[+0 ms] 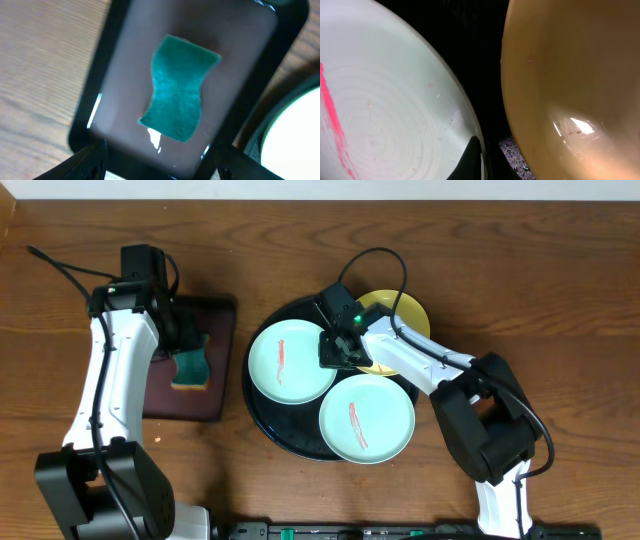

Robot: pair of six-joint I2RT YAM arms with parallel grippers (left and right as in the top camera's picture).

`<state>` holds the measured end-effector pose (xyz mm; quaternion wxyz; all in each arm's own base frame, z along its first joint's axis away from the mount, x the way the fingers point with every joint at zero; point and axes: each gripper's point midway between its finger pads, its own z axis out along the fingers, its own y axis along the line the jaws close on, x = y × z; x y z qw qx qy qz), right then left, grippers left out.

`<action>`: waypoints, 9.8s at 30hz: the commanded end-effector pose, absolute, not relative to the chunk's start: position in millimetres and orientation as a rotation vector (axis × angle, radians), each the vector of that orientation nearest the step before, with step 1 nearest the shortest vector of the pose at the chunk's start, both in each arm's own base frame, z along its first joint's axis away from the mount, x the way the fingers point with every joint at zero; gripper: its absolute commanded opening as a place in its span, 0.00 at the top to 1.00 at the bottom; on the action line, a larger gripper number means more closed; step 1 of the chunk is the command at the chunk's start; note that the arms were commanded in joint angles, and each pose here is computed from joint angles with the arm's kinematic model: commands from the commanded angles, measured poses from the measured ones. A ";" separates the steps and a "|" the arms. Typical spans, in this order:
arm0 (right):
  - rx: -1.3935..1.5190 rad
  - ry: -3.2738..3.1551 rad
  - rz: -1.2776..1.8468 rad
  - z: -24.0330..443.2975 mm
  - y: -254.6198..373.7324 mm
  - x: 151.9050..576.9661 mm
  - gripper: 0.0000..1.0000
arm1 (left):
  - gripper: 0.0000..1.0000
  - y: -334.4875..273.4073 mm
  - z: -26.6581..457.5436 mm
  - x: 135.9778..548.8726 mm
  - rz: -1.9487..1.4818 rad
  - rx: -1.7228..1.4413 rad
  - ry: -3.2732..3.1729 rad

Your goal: Clean dirty plates on tray and stack at the side

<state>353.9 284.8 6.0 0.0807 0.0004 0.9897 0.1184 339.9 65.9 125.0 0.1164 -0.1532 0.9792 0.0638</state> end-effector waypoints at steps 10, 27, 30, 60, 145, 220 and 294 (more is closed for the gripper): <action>-0.067 2.981 0.336 -7.3 291.9 347.1 0.99 | 0.38 59.8 53.0 341.1 0.139 -0.301 3.079; -0.078 2.980 0.335 -7.3 291.9 347.1 0.97 | 0.58 55.5 -4.8 343.7 0.043 -0.359 3.176; -0.078 2.979 0.336 -7.2 292.0 347.3 0.95 | 0.50 59.4 -5.0 345.9 0.043 -0.397 3.159; -0.083 2.972 0.343 -6.7 293.3 348.6 0.97 | 0.93 66.2 25.9 357.1 0.044 -0.499 3.076; -0.092 2.994 0.350 -7.5 291.5 344.7 0.99 | 0.92 -110.0 39.6 360.5 -0.262 -0.279 3.047; -0.100 2.998 0.346 -7.8 290.4 344.0 0.98 | 0.93 -137.1 5.6 316.8 -0.379 -0.016 3.275; -0.355 1.725 -0.896 258.2 284.6 350.5 0.99 | 0.93 65.3 151.9 349.7 0.015 -0.805 2.798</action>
